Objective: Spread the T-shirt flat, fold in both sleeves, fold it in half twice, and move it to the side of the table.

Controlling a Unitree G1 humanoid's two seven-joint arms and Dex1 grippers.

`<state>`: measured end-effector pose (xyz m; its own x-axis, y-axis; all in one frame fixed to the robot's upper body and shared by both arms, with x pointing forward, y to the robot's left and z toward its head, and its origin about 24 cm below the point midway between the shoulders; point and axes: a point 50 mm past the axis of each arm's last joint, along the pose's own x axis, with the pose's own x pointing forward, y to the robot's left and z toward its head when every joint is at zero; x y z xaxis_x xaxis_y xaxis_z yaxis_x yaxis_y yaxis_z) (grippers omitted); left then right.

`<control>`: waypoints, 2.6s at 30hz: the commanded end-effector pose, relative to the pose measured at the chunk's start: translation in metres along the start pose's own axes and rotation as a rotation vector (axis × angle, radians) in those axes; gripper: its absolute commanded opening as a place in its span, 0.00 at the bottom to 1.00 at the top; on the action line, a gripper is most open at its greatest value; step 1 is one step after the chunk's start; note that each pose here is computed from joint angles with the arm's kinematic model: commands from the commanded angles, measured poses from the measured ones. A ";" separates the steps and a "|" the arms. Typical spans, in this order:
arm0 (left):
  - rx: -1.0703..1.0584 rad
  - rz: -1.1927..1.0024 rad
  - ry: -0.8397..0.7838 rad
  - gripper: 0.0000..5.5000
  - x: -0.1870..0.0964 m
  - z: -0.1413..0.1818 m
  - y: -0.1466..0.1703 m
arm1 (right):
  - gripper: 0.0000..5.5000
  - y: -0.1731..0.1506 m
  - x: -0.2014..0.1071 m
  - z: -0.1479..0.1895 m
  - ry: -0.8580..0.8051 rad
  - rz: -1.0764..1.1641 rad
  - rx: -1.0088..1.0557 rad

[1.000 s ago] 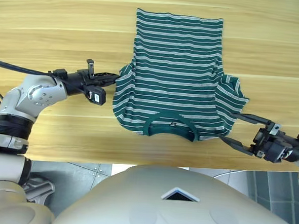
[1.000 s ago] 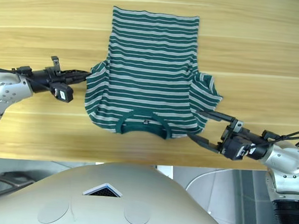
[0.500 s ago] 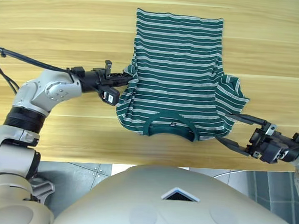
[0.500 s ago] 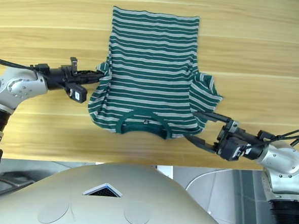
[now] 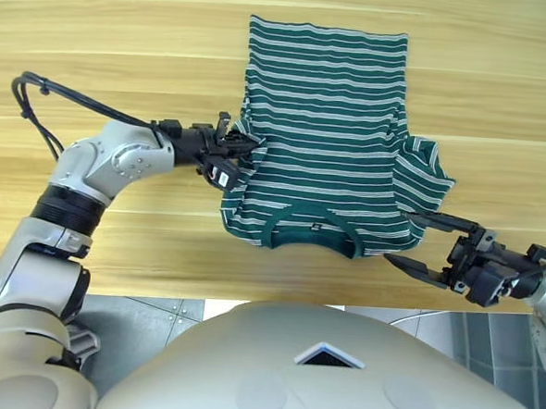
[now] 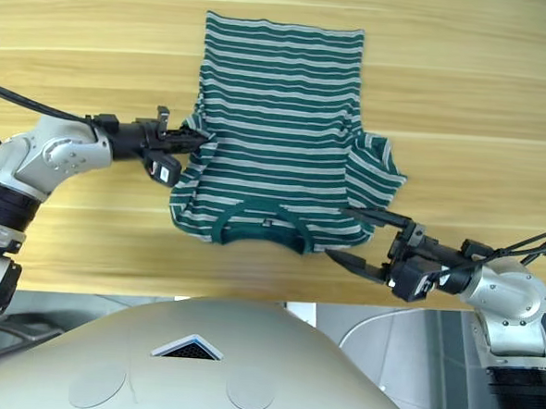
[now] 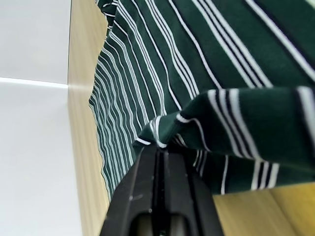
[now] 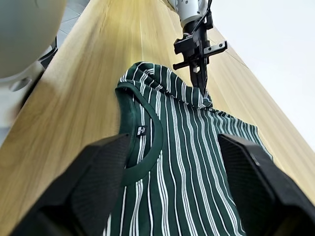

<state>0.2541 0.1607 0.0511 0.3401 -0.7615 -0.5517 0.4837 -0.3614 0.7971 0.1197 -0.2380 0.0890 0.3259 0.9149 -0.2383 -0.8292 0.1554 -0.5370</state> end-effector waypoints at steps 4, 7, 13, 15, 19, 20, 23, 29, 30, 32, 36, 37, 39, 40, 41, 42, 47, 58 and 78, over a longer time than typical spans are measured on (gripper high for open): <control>0.019 -0.040 -0.014 0.01 0.014 0.003 0.003 | 0.60 0.000 0.004 0.002 -0.007 0.004 -0.013; 0.023 -0.057 -0.024 0.01 0.020 0.005 0.001 | 0.60 0.000 0.004 0.002 -0.010 0.003 -0.014; 0.027 -0.060 -0.020 0.01 0.028 0.006 0.003 | 0.60 0.000 0.007 0.001 -0.017 0.004 -0.013; 0.028 -0.056 -0.026 0.01 0.029 0.007 0.004 | 0.60 0.000 0.007 0.001 -0.020 0.004 -0.013; 0.029 -0.045 -0.035 0.01 0.030 0.008 0.007 | 0.60 0.000 0.008 0.001 -0.024 0.005 -0.010; 0.028 -0.043 -0.035 0.01 0.031 0.009 0.007 | 0.60 0.000 0.008 0.001 -0.025 0.005 -0.010; 0.020 -0.030 -0.036 0.01 0.030 0.008 0.007 | 0.60 0.000 0.008 0.000 -0.027 0.005 -0.008; 0.003 0.018 -0.072 0.01 0.030 0.014 0.012 | 0.60 0.000 0.009 -0.001 -0.029 0.005 -0.003; -0.003 0.031 -0.080 0.01 0.029 0.015 0.014 | 0.60 0.000 0.009 -0.001 -0.029 0.005 -0.003; -0.018 0.054 -0.102 0.01 0.029 0.018 0.016 | 0.60 0.000 0.010 -0.001 -0.031 0.003 -0.003; -0.049 0.066 -0.159 0.01 0.030 0.026 0.013 | 0.60 0.000 0.010 -0.002 -0.033 0.001 -0.002; -0.057 0.071 -0.173 0.01 0.030 0.029 0.012 | 0.60 0.000 0.011 -0.002 -0.033 0.001 -0.001; -0.066 0.075 -0.182 0.01 0.029 0.030 0.012 | 0.60 0.000 0.011 -0.002 -0.035 0.001 -0.001; -0.068 0.070 -0.174 0.01 0.029 0.029 0.011 | 0.60 0.001 0.011 -0.002 -0.036 0.001 -0.001; -0.069 0.062 -0.163 0.01 0.030 0.028 0.010 | 0.60 0.001 0.012 -0.002 -0.037 0.002 -0.001; -0.066 0.054 -0.153 0.01 0.030 0.026 0.009 | 0.60 0.001 0.012 -0.002 -0.038 0.001 -0.001; -0.080 -0.005 -0.117 0.06 0.030 0.020 0.002 | 0.60 0.001 0.012 -0.001 -0.039 -0.001 -0.005; -0.074 0.010 -0.063 0.35 0.025 0.013 0.009 | 0.60 0.001 0.011 -0.001 -0.039 -0.004 -0.004; -0.184 0.308 -0.030 0.89 -0.017 -0.035 0.070 | 0.60 -0.016 0.019 -0.004 -0.051 -0.122 -0.020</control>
<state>0.2995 0.1675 0.1065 0.4517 -0.8526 -0.2626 0.5052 0.0018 0.8630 0.1335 -0.2246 0.0856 0.3705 0.9177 -0.1435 -0.7979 0.2354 -0.5549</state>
